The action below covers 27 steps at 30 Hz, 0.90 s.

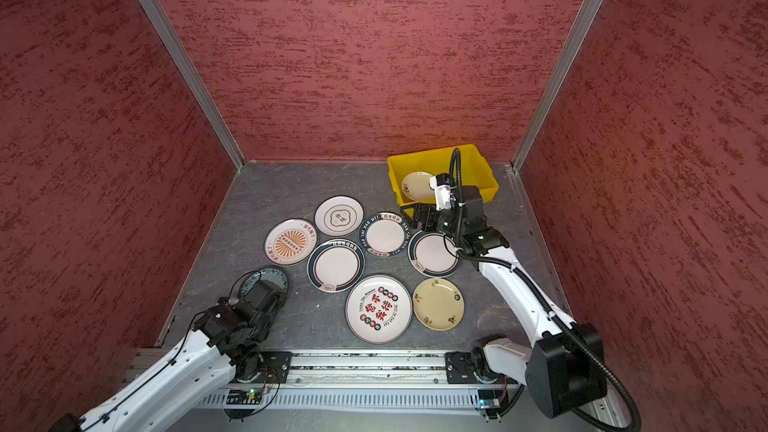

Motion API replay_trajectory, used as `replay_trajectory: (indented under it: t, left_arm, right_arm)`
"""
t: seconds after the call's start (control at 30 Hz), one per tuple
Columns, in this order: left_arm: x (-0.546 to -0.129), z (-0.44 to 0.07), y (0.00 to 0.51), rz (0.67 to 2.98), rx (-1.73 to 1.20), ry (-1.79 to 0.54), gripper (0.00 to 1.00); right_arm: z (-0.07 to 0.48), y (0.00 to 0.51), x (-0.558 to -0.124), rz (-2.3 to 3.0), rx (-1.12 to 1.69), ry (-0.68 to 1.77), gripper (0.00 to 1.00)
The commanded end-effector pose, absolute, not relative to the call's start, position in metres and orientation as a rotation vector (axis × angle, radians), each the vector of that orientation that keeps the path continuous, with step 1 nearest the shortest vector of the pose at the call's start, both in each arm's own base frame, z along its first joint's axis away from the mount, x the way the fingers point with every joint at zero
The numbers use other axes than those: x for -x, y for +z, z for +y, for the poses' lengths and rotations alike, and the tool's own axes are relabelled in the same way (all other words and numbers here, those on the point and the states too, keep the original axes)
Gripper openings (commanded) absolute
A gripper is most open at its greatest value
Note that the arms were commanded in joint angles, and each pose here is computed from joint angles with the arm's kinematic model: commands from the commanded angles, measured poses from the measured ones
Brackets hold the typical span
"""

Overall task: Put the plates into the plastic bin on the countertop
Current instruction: 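Lower the left gripper onto the blue-and-white floral plate's rim and grip it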

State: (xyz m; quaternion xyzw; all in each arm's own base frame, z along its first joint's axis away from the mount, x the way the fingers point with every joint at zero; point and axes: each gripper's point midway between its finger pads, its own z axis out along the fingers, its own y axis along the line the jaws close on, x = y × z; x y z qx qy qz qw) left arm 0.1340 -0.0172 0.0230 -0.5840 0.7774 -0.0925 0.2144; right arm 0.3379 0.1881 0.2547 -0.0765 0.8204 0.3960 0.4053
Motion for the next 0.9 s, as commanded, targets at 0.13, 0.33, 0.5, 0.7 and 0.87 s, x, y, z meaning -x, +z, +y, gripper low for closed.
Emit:
replay_trajectory:
  t: [0.13,0.33,0.5,0.7,0.87]
  left_arm:
    - [-0.128,-0.008,0.000,2.128,1.690,-0.280,0.47]
    - [-0.130,-0.007,0.001,2.150,1.696,-0.285,0.31]
    - [-0.133,-0.008,0.000,2.138,1.708,-0.311,0.14]
    - [-0.130,-0.007,0.000,2.151,1.710,-0.302,0.07]
    - [-0.128,-0.006,0.001,2.147,1.715,-0.305,0.05]
  right_arm:
    - [0.203,0.279,-0.322,1.980,0.297,1.138,0.94]
    - [0.205,0.278,-0.323,1.984,0.284,1.163,0.94]
    - [0.206,0.273,-0.324,2.000,0.270,1.176,0.94]
    - [0.206,0.271,-0.325,2.006,0.263,1.175,0.94]
    - [0.205,0.267,-0.327,2.020,0.251,1.170,0.94]
